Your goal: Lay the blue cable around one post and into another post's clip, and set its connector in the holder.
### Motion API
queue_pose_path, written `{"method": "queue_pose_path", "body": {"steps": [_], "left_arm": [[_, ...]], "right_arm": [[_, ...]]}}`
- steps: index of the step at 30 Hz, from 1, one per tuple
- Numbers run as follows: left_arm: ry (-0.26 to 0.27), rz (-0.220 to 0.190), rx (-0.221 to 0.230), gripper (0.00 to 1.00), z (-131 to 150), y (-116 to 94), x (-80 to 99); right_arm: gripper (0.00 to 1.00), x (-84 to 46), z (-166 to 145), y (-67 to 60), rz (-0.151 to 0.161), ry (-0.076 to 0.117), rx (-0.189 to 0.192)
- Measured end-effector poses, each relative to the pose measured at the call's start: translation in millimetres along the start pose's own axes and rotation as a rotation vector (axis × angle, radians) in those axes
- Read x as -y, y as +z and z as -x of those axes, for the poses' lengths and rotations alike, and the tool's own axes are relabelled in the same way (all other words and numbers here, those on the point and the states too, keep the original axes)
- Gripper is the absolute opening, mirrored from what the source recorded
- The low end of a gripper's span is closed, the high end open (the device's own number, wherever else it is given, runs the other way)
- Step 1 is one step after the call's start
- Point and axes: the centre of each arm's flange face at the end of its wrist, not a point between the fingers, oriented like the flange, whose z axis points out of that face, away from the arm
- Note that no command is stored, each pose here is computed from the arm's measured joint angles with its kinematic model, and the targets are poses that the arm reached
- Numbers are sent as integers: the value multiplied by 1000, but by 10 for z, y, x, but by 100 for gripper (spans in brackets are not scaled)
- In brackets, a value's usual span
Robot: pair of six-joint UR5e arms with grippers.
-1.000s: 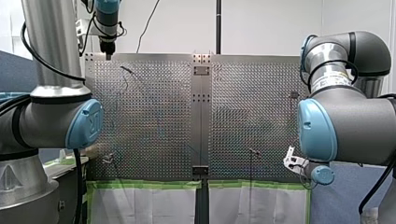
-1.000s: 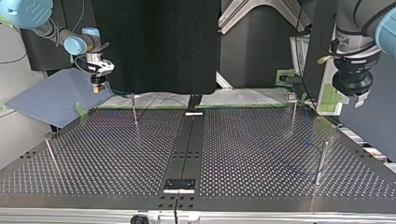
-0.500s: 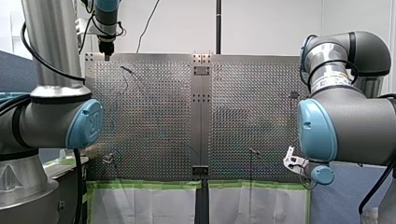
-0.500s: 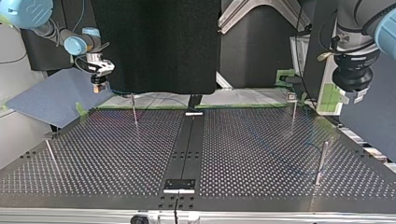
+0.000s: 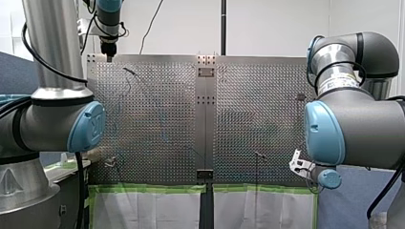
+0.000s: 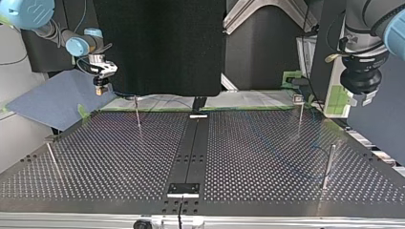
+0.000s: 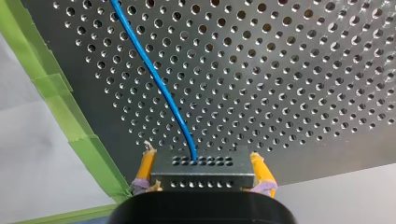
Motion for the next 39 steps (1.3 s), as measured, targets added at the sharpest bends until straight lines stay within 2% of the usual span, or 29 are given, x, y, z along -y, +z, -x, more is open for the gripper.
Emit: {"method": "queue_pose_path", "body": {"steps": [3, 6, 16, 23, 30, 39], "left_arm": [[-1, -5, 6, 98, 4, 2, 8], [-7, -29, 24, 98, 22, -4, 35], [-45, -167, 102, 98, 98, -36, 198], [-54, -254, 134, 98, 99, -5, 322], [-41, -343, 104, 98, -146, 97, 494], [-9, -471, 44, 98, -623, 246, 702]], "right_arm": [[0, 3, 2, 0, -1, 0, 1], [0, 10, 3, 1, -2, 0, 1], [0, 37, 13, 3, -6, -1, 2], [0, 69, 22, 6, -11, -1, 3], [0, 97, 32, 7, -16, -2, 6], [0, 129, 44, 8, -20, -2, 9]]}}
